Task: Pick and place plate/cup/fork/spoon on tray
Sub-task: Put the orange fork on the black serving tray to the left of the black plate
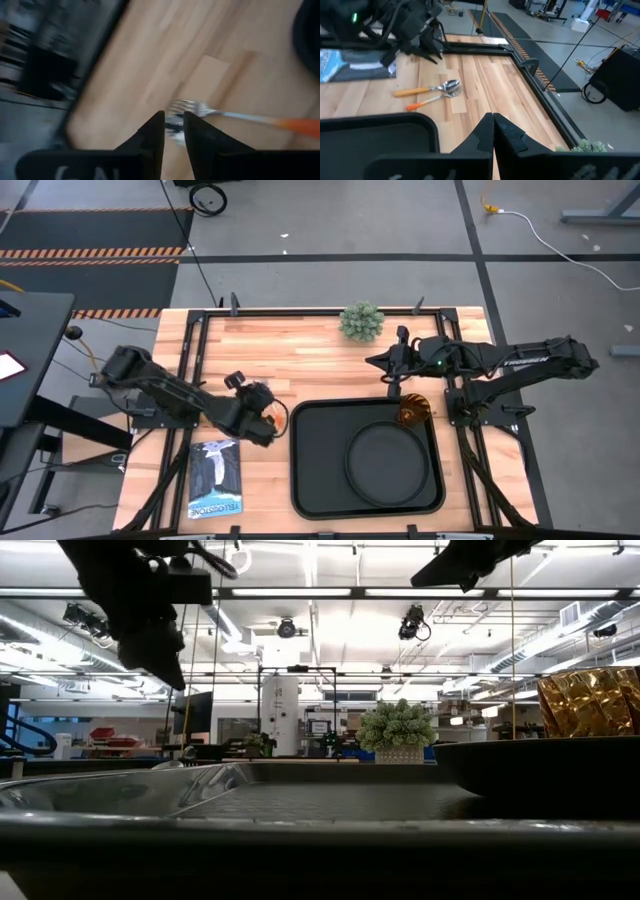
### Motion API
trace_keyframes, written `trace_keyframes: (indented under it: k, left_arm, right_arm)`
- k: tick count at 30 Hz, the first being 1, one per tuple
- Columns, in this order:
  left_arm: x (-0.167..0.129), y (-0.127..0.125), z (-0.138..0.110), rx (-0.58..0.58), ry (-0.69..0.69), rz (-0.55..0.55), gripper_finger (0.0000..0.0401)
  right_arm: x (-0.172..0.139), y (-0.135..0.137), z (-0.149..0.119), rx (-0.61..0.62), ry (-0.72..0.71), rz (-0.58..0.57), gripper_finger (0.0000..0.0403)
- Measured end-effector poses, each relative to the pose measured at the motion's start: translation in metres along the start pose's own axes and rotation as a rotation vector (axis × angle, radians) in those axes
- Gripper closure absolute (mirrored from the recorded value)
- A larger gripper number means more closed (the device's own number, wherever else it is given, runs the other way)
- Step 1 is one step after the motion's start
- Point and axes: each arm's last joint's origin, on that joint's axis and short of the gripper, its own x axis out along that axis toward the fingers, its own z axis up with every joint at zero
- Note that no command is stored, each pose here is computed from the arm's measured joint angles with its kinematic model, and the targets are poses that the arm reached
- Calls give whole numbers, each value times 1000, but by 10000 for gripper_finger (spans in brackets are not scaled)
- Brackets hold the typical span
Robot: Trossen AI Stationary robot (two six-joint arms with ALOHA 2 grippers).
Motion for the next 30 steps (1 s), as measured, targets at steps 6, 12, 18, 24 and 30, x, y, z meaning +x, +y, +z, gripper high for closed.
trace_keyframes:
  k: [6,12,18,24,30]
  left_arm:
    - [0,12,-3,-307,-17,-158,351]
    - [6,6,2,-652,-7,-204,360]
    - [23,-1,7,-835,31,-169,336]
    - [51,-3,7,-928,166,-103,284]
    - [66,-9,6,-967,232,-83,254]
  right_arm:
    - [8,2,3,-44,-29,-2,395]
    - [20,2,5,-128,-64,9,395]
    - [34,1,1,-197,-44,32,395]
    - [39,3,-7,-194,-23,82,395]
    - [41,5,-20,-175,5,90,395]
